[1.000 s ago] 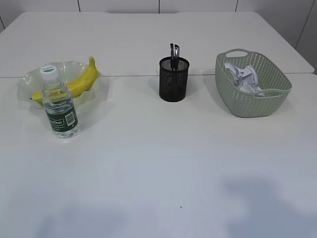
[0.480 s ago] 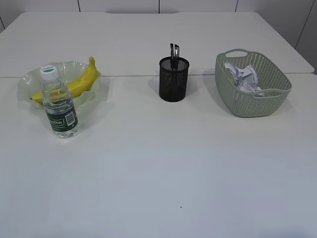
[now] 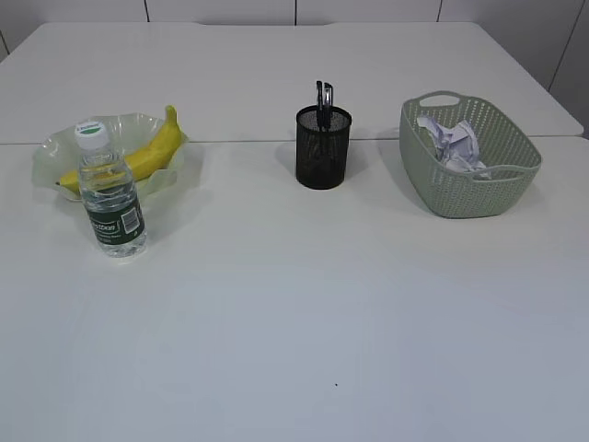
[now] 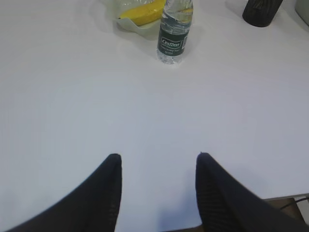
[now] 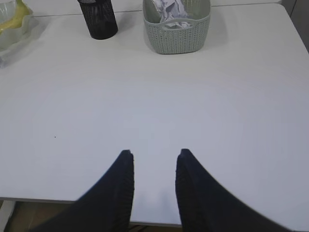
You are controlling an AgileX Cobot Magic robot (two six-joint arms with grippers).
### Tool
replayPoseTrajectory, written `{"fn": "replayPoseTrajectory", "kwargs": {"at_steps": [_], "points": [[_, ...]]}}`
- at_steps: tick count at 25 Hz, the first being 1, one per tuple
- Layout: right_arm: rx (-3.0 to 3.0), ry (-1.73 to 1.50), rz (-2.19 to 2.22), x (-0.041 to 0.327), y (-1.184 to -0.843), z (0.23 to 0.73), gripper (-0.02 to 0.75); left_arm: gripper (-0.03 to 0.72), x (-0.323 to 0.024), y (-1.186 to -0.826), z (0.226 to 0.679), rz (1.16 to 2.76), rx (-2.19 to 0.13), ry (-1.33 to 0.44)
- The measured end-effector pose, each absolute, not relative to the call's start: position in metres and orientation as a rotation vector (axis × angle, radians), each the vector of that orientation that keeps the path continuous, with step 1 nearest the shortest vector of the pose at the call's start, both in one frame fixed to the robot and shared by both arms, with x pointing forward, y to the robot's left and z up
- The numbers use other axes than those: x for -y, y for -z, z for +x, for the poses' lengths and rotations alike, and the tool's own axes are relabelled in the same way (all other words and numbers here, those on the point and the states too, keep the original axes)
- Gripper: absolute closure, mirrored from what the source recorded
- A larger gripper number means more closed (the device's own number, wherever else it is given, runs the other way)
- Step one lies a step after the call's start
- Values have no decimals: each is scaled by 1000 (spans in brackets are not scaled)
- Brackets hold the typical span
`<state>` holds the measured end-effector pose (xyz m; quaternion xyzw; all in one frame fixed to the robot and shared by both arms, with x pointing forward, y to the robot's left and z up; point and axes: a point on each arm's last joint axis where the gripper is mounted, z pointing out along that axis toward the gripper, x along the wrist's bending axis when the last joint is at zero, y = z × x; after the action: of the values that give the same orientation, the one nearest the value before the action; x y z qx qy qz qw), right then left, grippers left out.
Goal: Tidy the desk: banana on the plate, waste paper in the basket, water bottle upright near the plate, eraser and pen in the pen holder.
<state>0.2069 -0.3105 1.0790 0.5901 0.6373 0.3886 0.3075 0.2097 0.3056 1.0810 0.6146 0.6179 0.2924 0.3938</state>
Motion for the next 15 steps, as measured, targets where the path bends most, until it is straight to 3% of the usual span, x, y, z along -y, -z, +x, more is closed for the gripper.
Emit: {"fn": "replayPoseTrajectory", "kwargs": {"at_steps": [9,15], "points": [[-1768,-925,1593,308,-1050,220,510,327,-313,-1068,217,1574,-1613,-836],[-1739,-963,1561,307,-1048,227,509,327,-311,-1059,225,1581,-1611,-835]]}}
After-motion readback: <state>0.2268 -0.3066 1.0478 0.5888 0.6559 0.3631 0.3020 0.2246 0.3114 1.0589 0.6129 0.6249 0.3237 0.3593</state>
